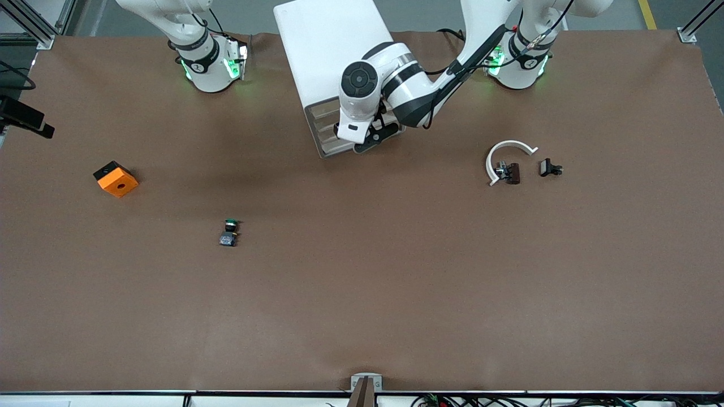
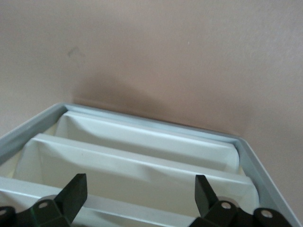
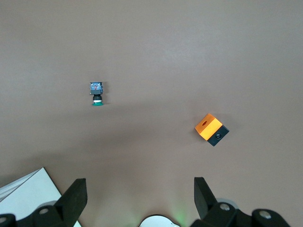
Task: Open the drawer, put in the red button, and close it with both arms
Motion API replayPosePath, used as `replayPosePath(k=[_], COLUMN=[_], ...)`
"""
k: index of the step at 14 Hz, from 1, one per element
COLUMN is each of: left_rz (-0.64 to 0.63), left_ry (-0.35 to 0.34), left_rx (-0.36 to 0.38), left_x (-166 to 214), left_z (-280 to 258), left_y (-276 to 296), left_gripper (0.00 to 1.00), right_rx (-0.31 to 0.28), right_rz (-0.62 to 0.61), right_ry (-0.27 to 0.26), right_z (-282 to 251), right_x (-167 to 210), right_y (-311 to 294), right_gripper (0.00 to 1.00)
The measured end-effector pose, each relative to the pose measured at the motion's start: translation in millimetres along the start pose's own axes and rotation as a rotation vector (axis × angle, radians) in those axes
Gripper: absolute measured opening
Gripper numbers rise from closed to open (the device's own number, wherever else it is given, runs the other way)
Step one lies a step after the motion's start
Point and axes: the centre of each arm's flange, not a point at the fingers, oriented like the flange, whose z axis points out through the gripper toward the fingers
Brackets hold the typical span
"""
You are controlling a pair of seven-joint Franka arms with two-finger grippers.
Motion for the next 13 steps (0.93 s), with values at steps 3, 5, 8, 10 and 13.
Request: replayPosePath(k=[3, 5, 8, 10, 13], left_rz=[-0.019, -0.021, -0.024, -0.028, -0.05], left_ry=[-0.021, -0.024, -0.028, -0.032, 0.003], left_rx=[-0.002, -0.001, -0.002, -0.017, -0.056], left_x=[4, 4, 5, 7, 38], left_z=[-1, -1, -1, -7, -28], left_y=[0, 0, 0, 4, 8], left_gripper=[1.0, 1.0, 1.0, 1.0, 1.0], right_rx=[0.005, 0.007, 0.008, 0.008, 0.008], right_rz=[-0.002, -0.003, -0.003, -0.002, 0.001], right_ry=[0.021, 0.029, 0.034, 0.035, 0.042], right_z=[-5, -7, -4, -2, 0], right_x=[-17, -24, -23, -22, -20], right_y=[1, 1, 1, 2, 3], right_gripper=[1.0, 1.0, 1.0, 1.0, 1.0])
